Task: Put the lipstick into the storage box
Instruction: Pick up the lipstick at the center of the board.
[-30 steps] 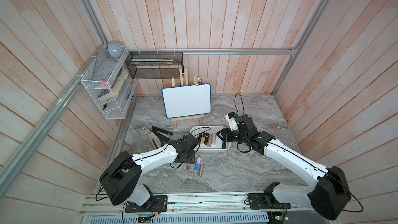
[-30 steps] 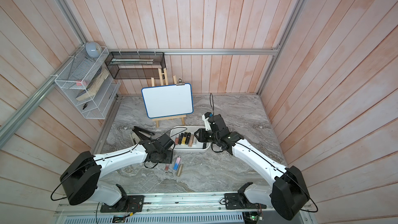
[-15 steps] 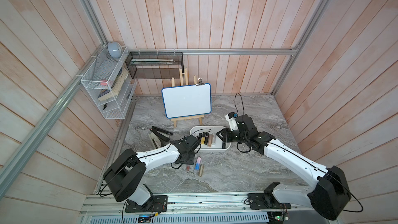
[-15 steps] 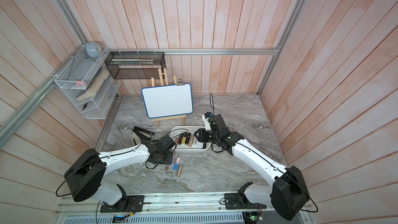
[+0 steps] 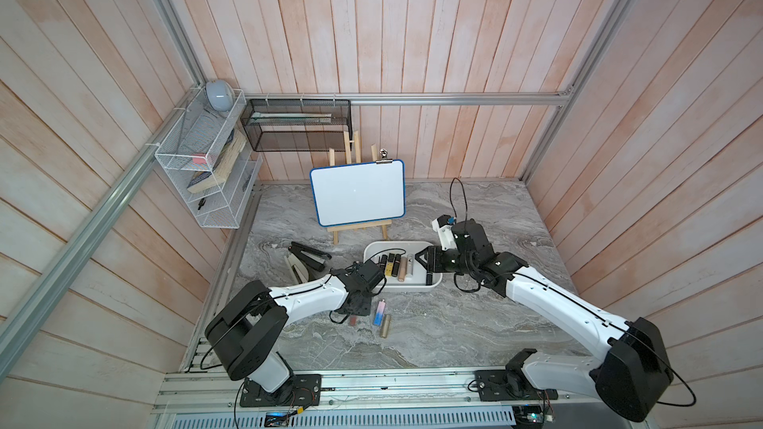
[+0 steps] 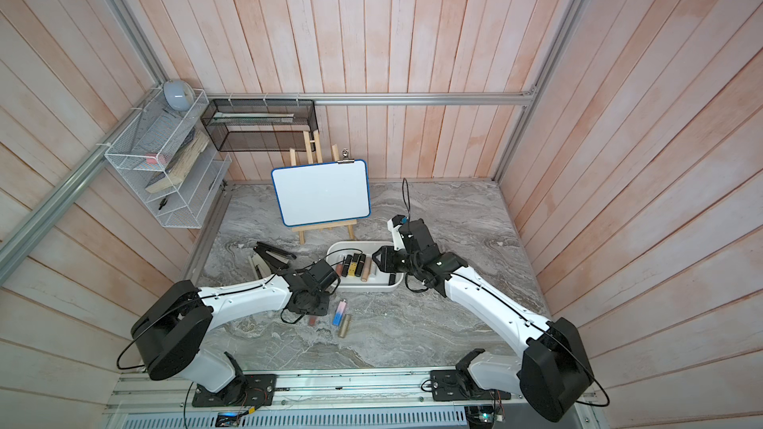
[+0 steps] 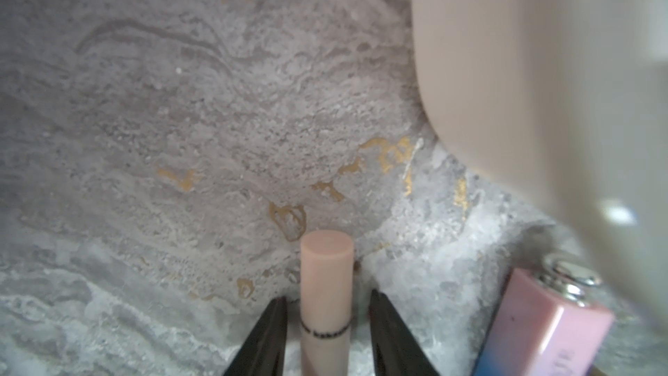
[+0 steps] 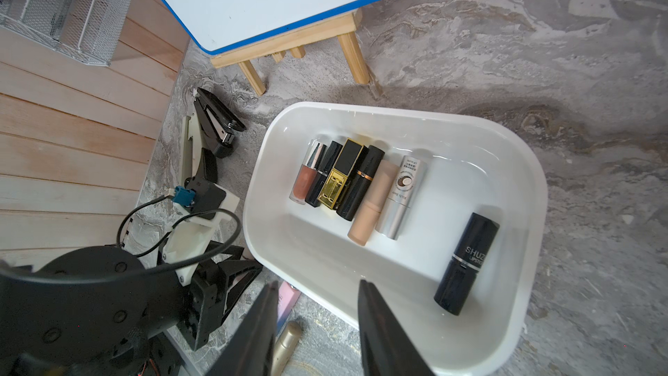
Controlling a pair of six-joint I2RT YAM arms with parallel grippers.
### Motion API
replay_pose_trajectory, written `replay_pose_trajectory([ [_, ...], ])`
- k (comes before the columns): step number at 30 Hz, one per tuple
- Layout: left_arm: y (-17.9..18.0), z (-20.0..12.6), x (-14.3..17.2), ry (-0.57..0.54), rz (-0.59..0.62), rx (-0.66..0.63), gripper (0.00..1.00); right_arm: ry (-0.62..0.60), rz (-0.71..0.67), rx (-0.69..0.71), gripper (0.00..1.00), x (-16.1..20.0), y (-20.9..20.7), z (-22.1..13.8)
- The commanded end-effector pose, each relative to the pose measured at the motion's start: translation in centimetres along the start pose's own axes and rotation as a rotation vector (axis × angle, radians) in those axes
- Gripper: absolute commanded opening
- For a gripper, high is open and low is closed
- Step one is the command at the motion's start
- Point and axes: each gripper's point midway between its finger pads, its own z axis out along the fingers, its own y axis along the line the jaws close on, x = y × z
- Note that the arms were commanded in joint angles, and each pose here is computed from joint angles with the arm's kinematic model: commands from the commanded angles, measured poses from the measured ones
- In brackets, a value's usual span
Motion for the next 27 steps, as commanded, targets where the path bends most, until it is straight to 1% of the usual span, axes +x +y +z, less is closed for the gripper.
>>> replay_pose_trajectory([
  [1, 0.6, 1.3, 1.1, 0.036, 0.016, -0.033, 0.37, -0.002, 0.005, -0.002, 0.41, 0.5, -0.1, -0.3],
  [3, 0.8, 1.3, 1.2, 0.035, 0.017, -0.034, 0.31, -0.002, 0.005, -0.009, 0.41, 0.5, 0.0, -0.3],
  [8, 0.9, 0.9, 0.9, 0.013, 0.002, -0.012, 0.22, -0.003, 0.003, -0.048, 0.42, 0.5, 0.7, -0.3],
  [10, 1.0, 0.5, 0.6, -0.002, -0.011, 0.004, 0.21, -0.002, 0.003, -0.063, 0.44, 0.6, 0.9, -0.3],
  [15, 1.5, -0.6, -0.2, -0.042, -0.053, 0.068, 0.18, -0.002, 0.005, -0.105, 0.54, 0.7, 1.4, -0.3],
  [17, 1.5, -1.3, -0.6, -0.067, -0.070, 0.109, 0.18, -0.001, 0.004, -0.133, 0.55, 0.9, 1.8, -0.3],
  [21, 0.8, -3.8, -2.2, -0.147, -0.081, 0.229, 0.18, 0.008, 0.010, -0.229, 0.57, 1.2, 3.1, -0.5],
  [23, 0.4, -5.7, -3.2, -0.200, -0.085, 0.291, 0.18, 0.016, 0.013, -0.285, 0.57, 1.5, 3.8, -0.7],
  [27, -0.2, -10.6, -5.4, -0.327, -0.100, 0.437, 0.18, 0.046, 0.001, -0.431, 0.57, 2.1, 6.0, -1.4],
])
